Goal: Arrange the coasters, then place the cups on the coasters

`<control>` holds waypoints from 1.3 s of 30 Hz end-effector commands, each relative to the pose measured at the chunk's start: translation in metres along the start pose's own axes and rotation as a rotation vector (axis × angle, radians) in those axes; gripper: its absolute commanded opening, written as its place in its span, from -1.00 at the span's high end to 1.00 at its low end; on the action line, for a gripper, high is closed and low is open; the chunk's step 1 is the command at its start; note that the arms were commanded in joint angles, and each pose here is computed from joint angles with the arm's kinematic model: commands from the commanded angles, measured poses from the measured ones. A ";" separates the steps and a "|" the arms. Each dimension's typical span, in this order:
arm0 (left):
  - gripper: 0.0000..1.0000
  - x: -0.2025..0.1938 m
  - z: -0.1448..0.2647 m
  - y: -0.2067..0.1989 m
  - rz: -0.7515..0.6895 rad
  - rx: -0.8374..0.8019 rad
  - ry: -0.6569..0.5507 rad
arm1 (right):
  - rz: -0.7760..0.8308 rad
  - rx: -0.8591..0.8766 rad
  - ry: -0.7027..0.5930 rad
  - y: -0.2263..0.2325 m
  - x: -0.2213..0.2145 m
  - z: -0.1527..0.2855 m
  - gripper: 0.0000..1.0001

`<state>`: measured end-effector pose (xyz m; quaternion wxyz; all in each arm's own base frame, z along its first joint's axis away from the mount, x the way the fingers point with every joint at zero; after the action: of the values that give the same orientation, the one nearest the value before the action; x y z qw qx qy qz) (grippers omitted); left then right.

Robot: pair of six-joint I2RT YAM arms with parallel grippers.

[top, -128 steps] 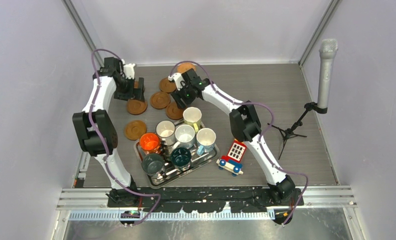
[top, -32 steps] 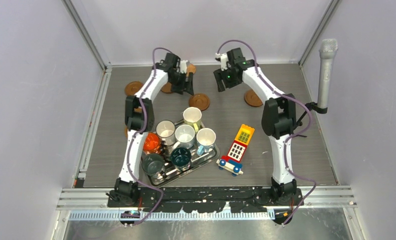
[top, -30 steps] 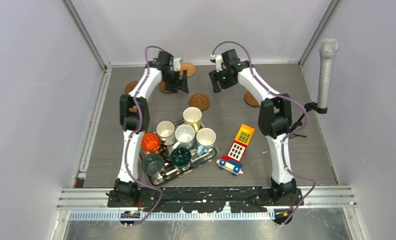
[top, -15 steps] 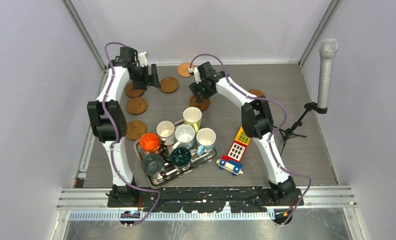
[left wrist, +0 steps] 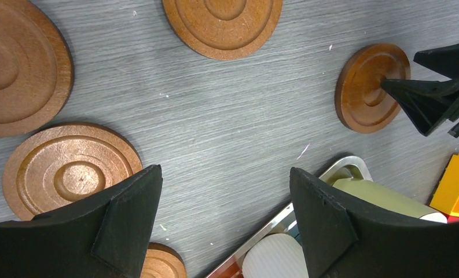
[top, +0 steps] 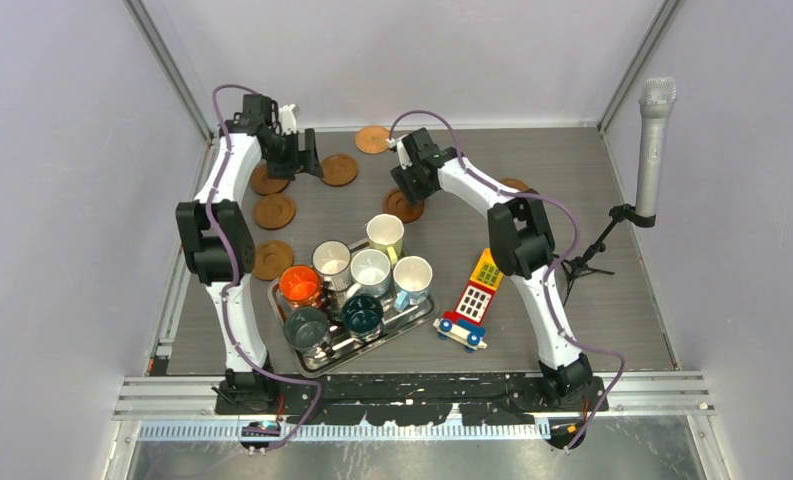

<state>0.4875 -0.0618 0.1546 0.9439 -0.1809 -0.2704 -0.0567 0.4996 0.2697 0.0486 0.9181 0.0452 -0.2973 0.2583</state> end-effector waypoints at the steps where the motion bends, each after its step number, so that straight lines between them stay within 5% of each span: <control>1: -0.66 0.025 0.015 -0.003 -0.052 0.011 -0.087 | -0.055 -0.085 0.089 -0.038 -0.030 0.013 -0.10; 22: -0.71 0.022 0.008 0.005 -0.042 0.048 -0.069 | -0.288 -0.246 0.266 -0.166 -0.121 0.051 0.05; 39: -0.72 0.024 -0.001 0.008 -0.072 0.058 -0.044 | -0.400 -0.385 0.304 -0.238 -0.154 0.068 0.08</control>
<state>0.5045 -0.0551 0.1542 0.9439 -0.1543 -0.2846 -0.0654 0.4968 0.0152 0.0469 0.9697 -0.0572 -0.2355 0.0300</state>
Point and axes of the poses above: each gripper's point midway between its finger pads, its own z axis back along the fingers, its own y axis along the line the jaws close on, x = y × z, the point moved 2 cm from there along z, back along the fingers, and after that the axes turned 3 degrees about -z, right-handed, at the moved point
